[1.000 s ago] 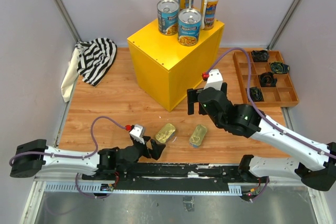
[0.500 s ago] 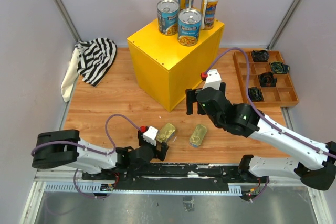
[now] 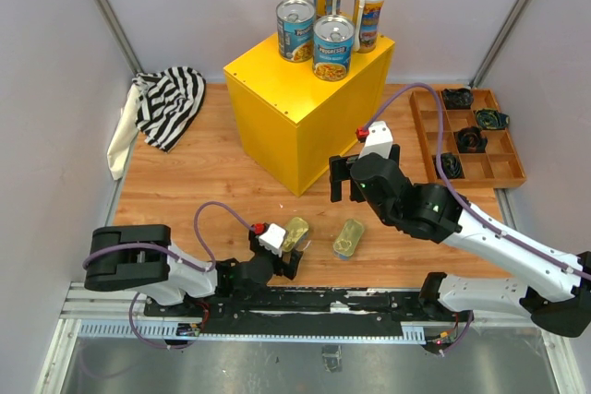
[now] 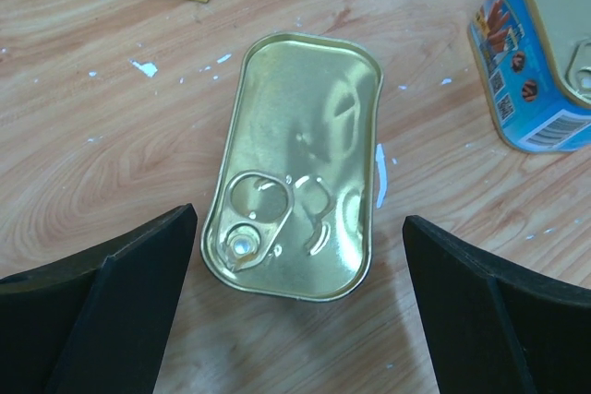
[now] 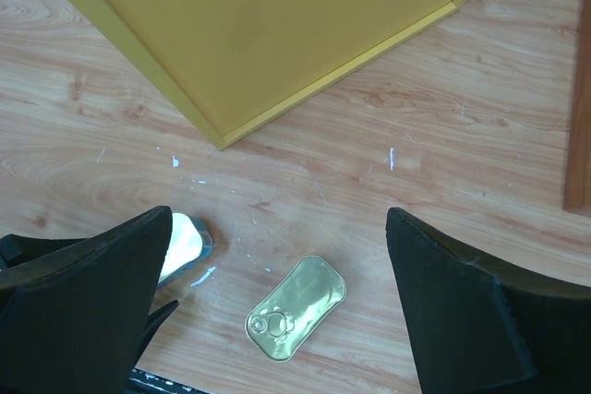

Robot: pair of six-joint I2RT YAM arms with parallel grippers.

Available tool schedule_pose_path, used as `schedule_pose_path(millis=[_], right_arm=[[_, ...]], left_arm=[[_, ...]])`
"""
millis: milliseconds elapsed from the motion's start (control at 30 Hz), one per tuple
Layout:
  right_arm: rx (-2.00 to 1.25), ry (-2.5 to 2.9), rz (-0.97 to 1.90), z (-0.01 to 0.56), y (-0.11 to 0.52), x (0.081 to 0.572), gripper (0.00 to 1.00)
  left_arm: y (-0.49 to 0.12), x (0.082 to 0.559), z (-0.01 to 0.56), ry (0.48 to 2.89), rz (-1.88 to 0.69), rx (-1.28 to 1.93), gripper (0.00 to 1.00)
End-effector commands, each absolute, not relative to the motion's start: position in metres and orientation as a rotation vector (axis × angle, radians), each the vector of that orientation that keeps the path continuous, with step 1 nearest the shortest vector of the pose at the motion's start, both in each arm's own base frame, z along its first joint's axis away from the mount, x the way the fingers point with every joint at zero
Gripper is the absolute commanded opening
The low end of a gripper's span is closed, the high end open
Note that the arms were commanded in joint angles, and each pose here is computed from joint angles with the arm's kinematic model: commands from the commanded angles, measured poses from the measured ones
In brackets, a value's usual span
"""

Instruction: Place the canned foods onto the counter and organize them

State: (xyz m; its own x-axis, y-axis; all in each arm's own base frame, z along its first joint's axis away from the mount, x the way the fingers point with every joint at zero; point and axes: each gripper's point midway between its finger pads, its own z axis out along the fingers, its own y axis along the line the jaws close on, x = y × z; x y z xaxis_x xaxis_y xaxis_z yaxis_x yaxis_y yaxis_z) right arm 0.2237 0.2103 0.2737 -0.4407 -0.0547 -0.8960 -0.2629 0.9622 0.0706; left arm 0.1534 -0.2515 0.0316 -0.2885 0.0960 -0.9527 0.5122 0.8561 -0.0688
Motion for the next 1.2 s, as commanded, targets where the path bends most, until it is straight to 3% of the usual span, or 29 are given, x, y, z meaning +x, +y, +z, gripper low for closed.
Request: schedule_pose_path(millis=[0, 367, 433, 633, 833, 1167], right_arm=[[-0.251, 2.007, 0.218, 0.274, 0.208, 0.220, 0.99], [-0.236, 2.009, 0.228, 0.273, 0.210, 0.221, 0.99], [-0.235, 2.011, 0.233, 0.272, 0.212, 0.221, 0.99], [-0.223, 2.018, 0.248, 0.271, 0.213, 0.219, 1.00], [-0.199, 2.007, 0.229, 0.274, 0.202, 0.218, 1.00], [-0.159, 1.963, 0.219, 0.289, 0.184, 0.216, 1.00]], left_arm=[[-0.262, 0.158, 0.053, 1.746, -0.491, 0.422, 0.97], [-0.279, 0.146, 0.060, 1.697, -0.619, 0.497, 0.62], [-0.279, 0.145, 0.062, 1.696, -0.629, 0.496, 0.51], [-0.277, 0.143, 0.065, 1.695, -0.637, 0.504, 0.41], [-0.281, 0.144, 0.088, 1.692, -0.644, 0.499, 0.03], [-0.268, 0.151, 0.195, 1.578, -0.659, 0.427, 0.00]])
